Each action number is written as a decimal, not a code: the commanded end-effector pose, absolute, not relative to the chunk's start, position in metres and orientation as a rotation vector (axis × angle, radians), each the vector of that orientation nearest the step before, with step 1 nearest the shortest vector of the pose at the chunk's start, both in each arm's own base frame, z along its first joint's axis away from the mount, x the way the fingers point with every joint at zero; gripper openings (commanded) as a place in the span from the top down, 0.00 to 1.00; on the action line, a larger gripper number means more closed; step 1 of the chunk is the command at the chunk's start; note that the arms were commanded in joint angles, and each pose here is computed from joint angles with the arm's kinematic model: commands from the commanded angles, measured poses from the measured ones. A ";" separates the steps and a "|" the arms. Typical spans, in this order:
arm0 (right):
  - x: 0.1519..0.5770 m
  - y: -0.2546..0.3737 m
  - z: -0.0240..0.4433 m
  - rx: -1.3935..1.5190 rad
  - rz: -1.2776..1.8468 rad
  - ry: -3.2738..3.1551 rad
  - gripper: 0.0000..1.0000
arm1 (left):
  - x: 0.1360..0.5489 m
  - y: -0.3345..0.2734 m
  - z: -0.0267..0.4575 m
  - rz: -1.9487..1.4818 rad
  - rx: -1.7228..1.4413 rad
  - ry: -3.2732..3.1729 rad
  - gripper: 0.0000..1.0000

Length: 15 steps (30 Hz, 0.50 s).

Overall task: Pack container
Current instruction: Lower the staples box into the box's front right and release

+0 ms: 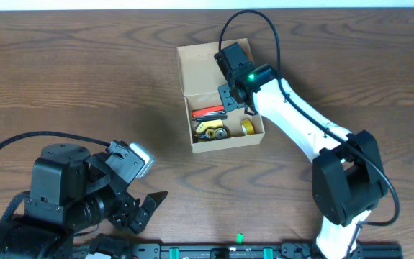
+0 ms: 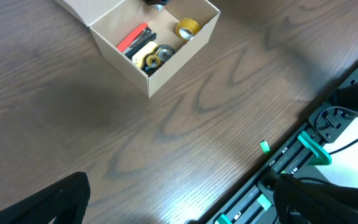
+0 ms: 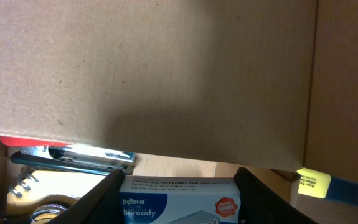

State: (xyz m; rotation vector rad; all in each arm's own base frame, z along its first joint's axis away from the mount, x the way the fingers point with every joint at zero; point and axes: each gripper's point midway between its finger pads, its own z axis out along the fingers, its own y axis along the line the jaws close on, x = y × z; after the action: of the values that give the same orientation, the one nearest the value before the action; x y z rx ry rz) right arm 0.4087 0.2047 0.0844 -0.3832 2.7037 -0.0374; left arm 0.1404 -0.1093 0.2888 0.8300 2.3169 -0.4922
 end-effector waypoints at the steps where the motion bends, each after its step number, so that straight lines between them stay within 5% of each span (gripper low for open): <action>1: 0.408 0.203 0.078 -0.367 -0.064 2.715 0.46 | 0.139 -0.111 0.295 -0.504 0.838 2.295 0.05; 15: 0.408 0.203 0.078 -0.367 -0.064 2.715 0.33 | 0.139 -0.111 0.295 -0.504 0.838 2.295 0.05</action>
State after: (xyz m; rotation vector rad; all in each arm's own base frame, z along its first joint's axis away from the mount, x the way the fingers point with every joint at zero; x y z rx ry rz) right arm 0.4088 0.2046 0.0844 -0.3706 2.7051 -0.0358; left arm 0.1404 -0.1093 0.2888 0.8300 2.3169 -0.4922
